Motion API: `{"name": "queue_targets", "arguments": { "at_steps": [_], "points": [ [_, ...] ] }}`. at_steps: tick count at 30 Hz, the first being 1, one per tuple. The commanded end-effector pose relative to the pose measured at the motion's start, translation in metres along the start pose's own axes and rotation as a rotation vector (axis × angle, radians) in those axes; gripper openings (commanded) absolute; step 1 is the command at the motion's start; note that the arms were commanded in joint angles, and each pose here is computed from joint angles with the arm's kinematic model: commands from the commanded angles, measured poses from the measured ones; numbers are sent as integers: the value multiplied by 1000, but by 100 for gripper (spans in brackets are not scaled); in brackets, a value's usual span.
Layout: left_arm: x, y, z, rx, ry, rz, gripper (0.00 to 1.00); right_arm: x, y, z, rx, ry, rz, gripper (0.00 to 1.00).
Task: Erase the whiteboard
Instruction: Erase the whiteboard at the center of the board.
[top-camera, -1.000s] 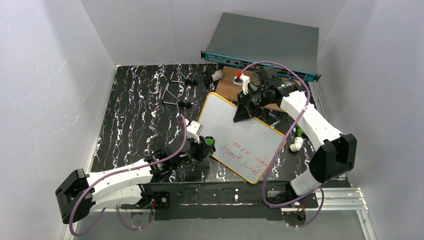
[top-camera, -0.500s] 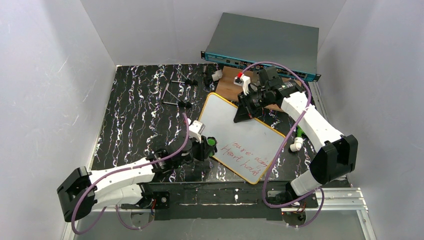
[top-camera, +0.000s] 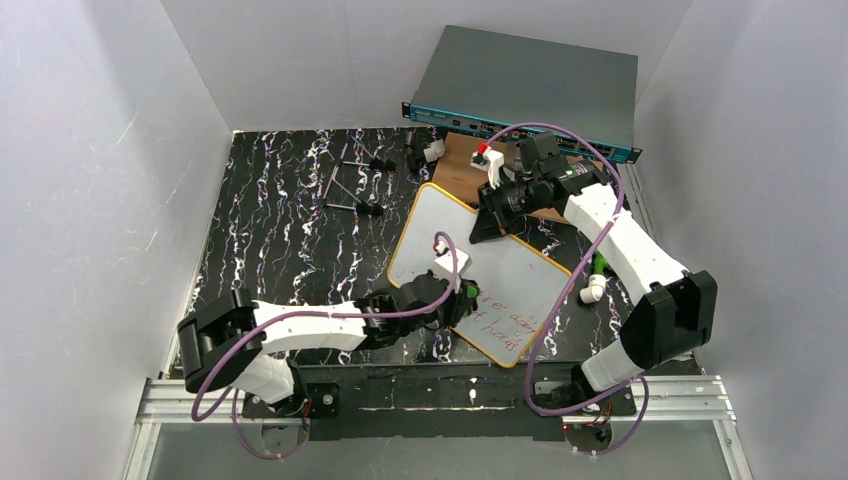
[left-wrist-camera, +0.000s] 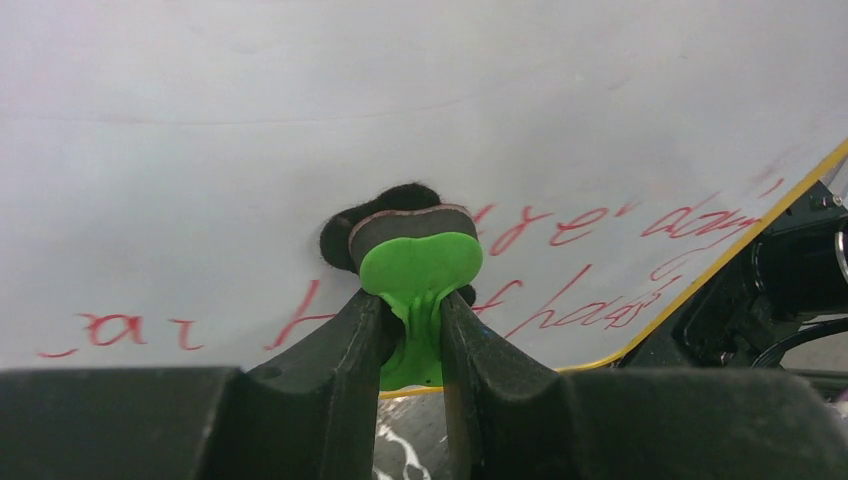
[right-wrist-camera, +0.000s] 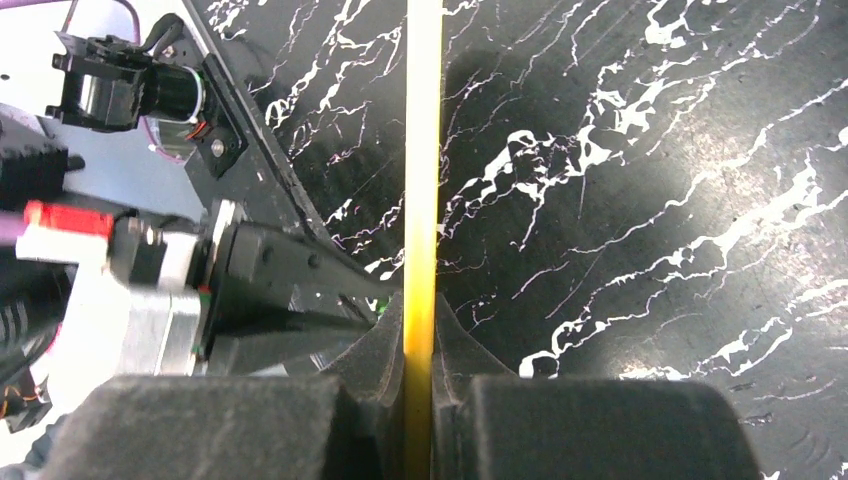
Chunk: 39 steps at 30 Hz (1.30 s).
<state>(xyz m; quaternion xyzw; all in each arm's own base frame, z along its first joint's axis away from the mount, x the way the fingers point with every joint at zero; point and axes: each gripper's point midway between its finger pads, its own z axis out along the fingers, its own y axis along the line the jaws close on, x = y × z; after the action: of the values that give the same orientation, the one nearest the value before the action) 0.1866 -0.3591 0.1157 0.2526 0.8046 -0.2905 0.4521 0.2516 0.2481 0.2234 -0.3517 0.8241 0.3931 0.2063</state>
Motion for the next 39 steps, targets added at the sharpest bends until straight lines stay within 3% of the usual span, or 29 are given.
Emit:
{"name": "queue_targets", "arguments": {
  "at_steps": [1, 5, 10, 14, 18, 25, 30, 33, 39],
  "points": [
    [-27, -27, 9, 30, -86, 19, 0, -23, 29, -16, -69, -116, -96, 1],
    [-25, -24, 10, -13, -69, 23, 0, -22, 32, -18, -71, -122, -99, 1],
    [-28, 30, -2, -235, -74, -9, 0, -21, 32, -18, -71, -123, -99, 1],
    [-30, 53, -8, -308, -66, -27, 0, -20, 31, -17, -70, -121, -95, 1],
    [-33, 45, -6, -270, -64, -15, 0, -20, 30, -16, -70, -119, -92, 1],
    [-35, -9, 1, -26, -90, 92, 0, -20, 26, -13, -67, -112, -80, 1],
    [-28, -35, 0, 53, -80, 139, 0, -19, 25, -11, -70, -107, -73, 1],
    [-23, -31, 2, 35, -74, 127, 0, -19, 25, -11, -70, -107, -74, 1],
    [-27, 17, -5, -126, -96, 29, 0, -19, 27, -13, -66, -112, -81, 1]
  ]
}}
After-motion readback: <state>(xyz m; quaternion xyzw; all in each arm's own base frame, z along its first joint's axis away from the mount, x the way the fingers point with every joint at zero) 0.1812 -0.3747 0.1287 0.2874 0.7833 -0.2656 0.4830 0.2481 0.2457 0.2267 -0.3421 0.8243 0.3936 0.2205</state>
